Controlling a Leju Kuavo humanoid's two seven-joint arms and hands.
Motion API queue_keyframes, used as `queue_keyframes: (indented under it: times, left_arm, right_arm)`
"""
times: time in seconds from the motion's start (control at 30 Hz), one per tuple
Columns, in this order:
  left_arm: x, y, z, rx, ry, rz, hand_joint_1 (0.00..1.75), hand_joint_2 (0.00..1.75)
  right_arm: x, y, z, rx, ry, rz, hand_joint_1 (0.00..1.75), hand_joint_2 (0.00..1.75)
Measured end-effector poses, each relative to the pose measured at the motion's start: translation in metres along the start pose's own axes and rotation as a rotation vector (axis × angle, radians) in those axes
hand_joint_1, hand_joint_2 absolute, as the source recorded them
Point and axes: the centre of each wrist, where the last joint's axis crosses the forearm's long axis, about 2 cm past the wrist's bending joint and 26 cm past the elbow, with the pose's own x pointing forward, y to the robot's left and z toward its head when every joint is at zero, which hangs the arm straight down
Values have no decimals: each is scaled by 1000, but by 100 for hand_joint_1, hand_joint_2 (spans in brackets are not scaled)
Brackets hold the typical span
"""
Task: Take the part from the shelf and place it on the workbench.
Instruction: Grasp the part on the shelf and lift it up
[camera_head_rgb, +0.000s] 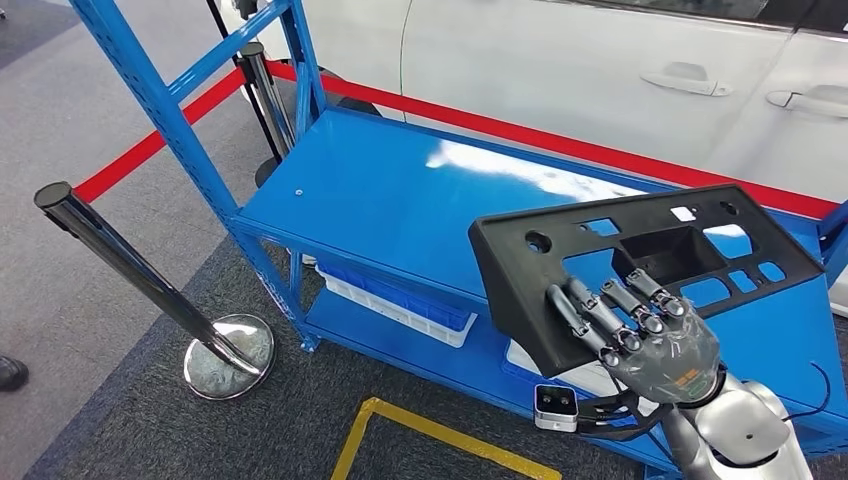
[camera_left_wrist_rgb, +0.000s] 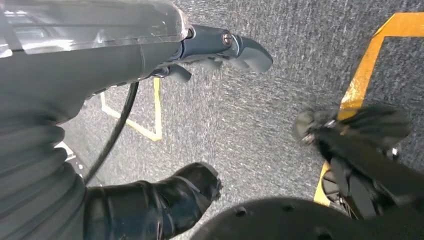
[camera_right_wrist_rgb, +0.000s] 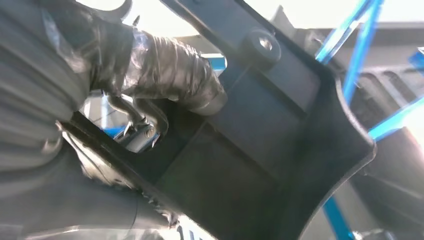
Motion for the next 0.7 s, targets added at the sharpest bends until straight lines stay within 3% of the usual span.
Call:
queue_keyframes:
  times: [0.33, 0.53, 0.7]
  left_arm:
    - [2, 6, 0, 11, -12, -16, 0, 175]
    - [6, 7, -1, 13, -24, -15, 0, 175]
    - [6, 7, -1, 10, -27, -10, 0, 175]
  right_arm:
    - [-2, -19, -14, -143, 66, -12, 175, 175]
    - [14, -10, -12, -211, 158, -305, 175, 175]
    - [42, -2, -17, -136, 110, -635, 175, 175]
